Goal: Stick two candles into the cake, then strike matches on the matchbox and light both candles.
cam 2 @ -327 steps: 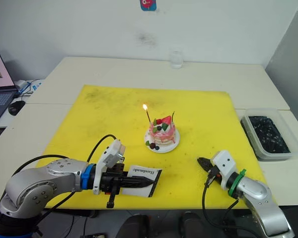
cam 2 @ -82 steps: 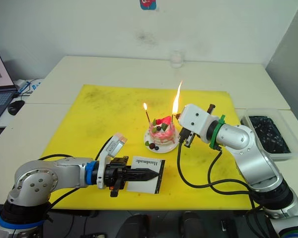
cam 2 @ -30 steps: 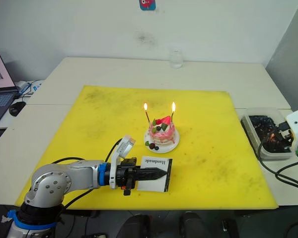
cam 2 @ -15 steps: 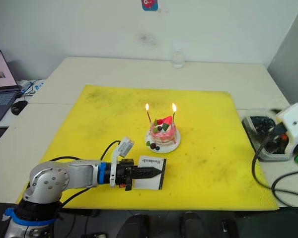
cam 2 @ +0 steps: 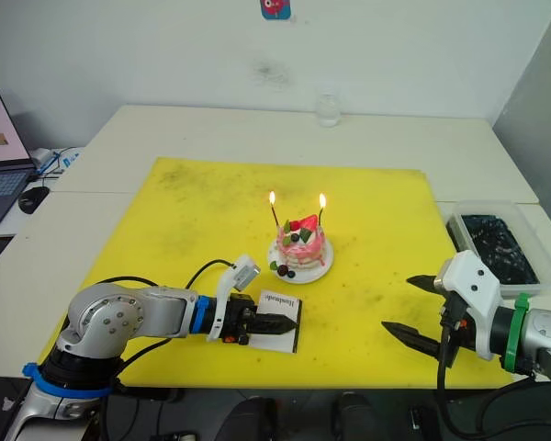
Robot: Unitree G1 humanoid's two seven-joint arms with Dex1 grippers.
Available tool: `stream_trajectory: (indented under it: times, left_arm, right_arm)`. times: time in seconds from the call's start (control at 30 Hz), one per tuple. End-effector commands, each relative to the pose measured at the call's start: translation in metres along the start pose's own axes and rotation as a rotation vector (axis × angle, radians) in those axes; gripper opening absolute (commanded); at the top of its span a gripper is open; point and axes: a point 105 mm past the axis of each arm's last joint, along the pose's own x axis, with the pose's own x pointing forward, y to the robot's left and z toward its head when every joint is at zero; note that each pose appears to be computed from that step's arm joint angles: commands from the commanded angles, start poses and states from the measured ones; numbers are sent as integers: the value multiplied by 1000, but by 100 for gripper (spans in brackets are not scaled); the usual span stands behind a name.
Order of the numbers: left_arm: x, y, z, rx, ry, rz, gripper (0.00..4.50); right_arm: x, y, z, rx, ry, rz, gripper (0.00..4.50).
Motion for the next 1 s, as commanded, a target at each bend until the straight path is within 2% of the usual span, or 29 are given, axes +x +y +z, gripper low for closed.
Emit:
stream_trajectory:
  times: [0.03,0.17,0.2,0.4,0.57,0.7,0.87,1.0]
  left_arm:
    - [-7,1,6,45,3,15,304]
    - [-14,0,5,57,13,22,432]
    - [-16,-1,5,63,17,23,447]
    - [-47,-1,15,178,22,108,447]
    - [-90,10,31,466,3,265,447]
    - [-136,37,50,690,-71,471,447]
    - [-170,46,48,730,-97,502,447]
    - [-178,45,45,707,-110,477,447]
  right_arm:
    - [3,8,6,-33,-9,32,450]
    - [4,10,9,-48,-10,49,450]
    - [4,10,10,-55,-12,52,450]
    - [0,6,22,-100,-50,78,450]
    - [-10,-14,30,-187,-54,31,450]
    - [-27,-35,37,-306,-42,-14,450]
    - [-47,-49,37,-359,1,-1,450]
    - [-54,-56,43,-374,-4,5,450]
